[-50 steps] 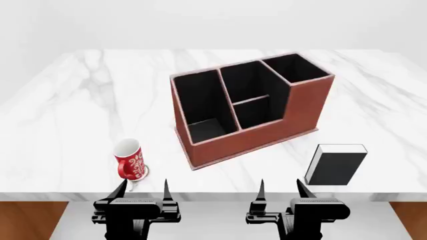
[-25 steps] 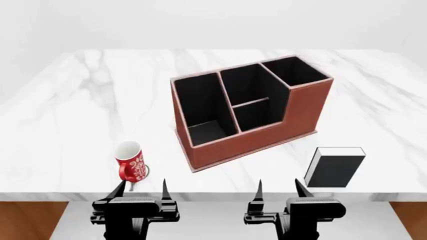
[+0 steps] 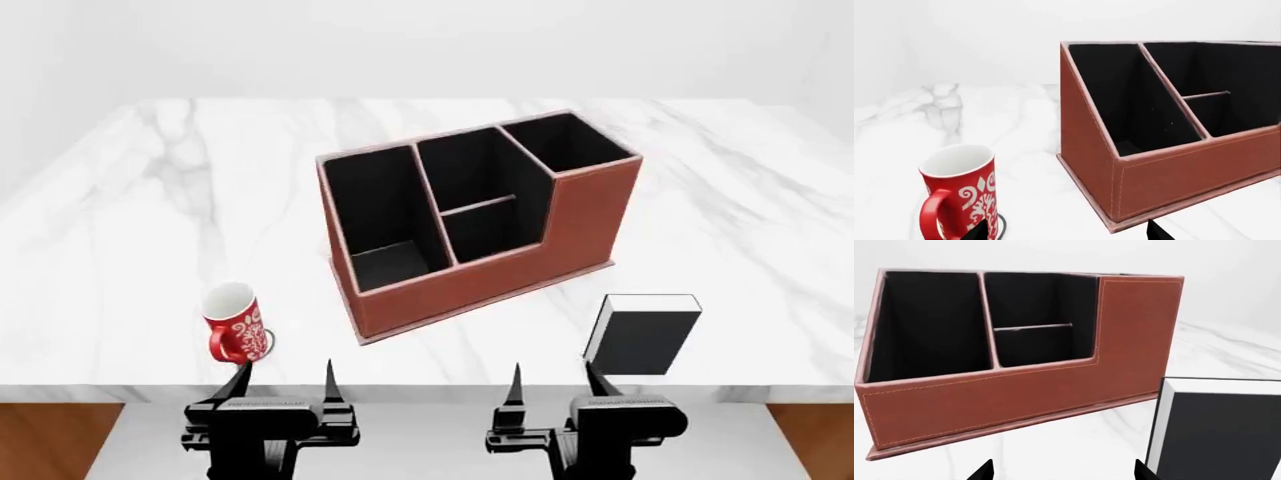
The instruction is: Pick up the book and place it in the left compartment of the caddy.
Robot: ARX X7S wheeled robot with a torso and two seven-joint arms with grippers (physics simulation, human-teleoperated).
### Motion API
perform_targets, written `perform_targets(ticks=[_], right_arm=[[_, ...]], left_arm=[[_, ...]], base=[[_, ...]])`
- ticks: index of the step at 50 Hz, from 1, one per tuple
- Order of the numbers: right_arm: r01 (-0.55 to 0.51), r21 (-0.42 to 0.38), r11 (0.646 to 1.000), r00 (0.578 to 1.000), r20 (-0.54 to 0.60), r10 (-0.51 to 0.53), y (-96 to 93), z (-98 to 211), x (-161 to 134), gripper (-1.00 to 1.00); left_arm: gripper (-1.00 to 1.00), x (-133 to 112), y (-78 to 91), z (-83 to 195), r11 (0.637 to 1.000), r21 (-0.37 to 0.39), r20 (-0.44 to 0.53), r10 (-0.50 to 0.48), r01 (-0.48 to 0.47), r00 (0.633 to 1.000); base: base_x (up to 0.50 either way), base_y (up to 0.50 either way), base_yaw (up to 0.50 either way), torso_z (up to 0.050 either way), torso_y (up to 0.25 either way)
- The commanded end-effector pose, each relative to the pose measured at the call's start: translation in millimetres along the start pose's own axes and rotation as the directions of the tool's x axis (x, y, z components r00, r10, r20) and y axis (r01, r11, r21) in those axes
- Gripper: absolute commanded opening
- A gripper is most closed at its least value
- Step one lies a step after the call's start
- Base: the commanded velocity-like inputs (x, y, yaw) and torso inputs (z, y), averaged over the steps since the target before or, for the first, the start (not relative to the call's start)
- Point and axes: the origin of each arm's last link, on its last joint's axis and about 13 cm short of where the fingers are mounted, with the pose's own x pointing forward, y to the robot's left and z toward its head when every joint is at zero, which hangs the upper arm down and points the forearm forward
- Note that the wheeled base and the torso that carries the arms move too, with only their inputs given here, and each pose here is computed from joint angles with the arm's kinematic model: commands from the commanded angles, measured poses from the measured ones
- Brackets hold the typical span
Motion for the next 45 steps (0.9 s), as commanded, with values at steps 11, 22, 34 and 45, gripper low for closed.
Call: perform_targets(ticks=[11,22,34,45], right_arm=[[-0.013,-0.001,1.000,1.000,-0.005,0.013,1.3,1.3,-0.5,1.00],[-0.026,-0.004,1.000,1.000,0.008,0.026,1.3,18.8,2.4,1.00],[-0.118,0.034,0.992,0.991,0.061,0.115,-12.1,106.2,5.4,1.00],[-0.088,0.004,0.996,0.993,0.075,0.088,-14.8,104.5,11.8,1.00]], left_arm=[[1.00,-0.1,0.9,1.1,1.000,0.001,0.006,-0.002,0.002,1.000],[1.00,1.2,3.0,8.6,1.000,0.007,0.005,0.010,-0.010,1.000],[1.00,3.1,13.0,83.7,0.995,0.086,0.061,0.044,-0.049,0.997],[1.00,2.3,14.2,78.1,0.995,0.079,0.056,0.048,-0.052,0.997]], base=[[0.00,-0.30,0.00,0.000,0.000],[0.00,0.00,0.00,0.000,0.000],[0.00,0.00,0.00,0.000,0.000],[0.00,0.00,0.00,0.000,0.000]])
